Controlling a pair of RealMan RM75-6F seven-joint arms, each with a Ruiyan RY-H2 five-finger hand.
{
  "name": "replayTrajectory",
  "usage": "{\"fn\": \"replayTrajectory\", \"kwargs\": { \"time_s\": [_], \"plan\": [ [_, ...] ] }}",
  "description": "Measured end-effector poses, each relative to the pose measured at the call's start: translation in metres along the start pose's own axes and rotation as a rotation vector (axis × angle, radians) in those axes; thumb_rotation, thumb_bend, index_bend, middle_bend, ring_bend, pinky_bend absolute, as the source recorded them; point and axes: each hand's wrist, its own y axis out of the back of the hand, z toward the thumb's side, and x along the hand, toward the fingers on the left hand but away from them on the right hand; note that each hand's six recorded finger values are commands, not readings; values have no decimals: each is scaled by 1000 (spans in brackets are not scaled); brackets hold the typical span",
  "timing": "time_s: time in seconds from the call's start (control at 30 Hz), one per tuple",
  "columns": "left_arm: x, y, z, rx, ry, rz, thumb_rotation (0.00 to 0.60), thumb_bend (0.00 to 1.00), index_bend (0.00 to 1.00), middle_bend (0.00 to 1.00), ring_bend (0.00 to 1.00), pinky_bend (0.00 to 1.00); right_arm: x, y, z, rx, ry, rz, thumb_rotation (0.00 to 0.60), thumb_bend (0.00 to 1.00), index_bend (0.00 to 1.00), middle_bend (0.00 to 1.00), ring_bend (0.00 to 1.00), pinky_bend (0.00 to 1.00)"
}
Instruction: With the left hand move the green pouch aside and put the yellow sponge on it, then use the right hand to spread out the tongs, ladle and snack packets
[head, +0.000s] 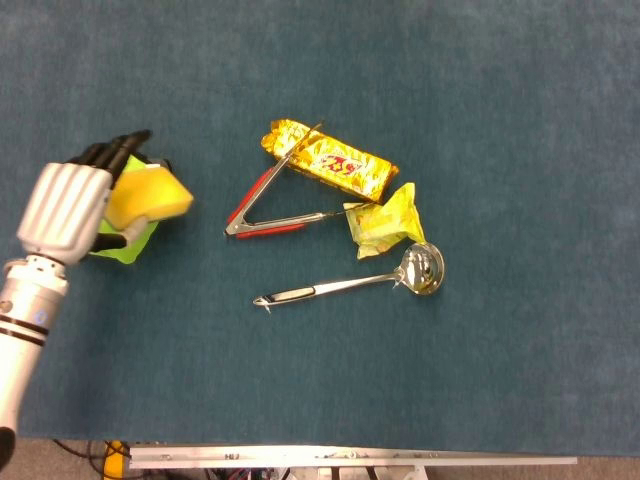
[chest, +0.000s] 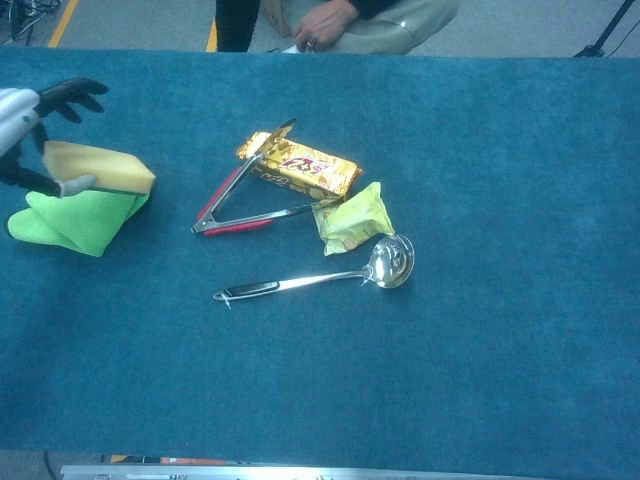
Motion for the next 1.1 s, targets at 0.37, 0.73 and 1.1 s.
{"fn": "replayTrajectory", "kwargs": {
  "time_s": [0.37,0.73,1.1],
  "plan": [
    [-14,-12,-36,139,105,-127,600,265,0,0,0,166,-3,1,14,9,40,4,600,121,26,268,221,411],
    [-20,15,-37,78,163,-101,600,265,0,0,0,150,-8,-1,33,27,108,26,600,121,26,268,221,410],
    [-40,50,-33,-11,133,67,600,265,0,0,0,150,-30,-18,93,115,336,100,600,69,43,268,221,411]
  ]
}}
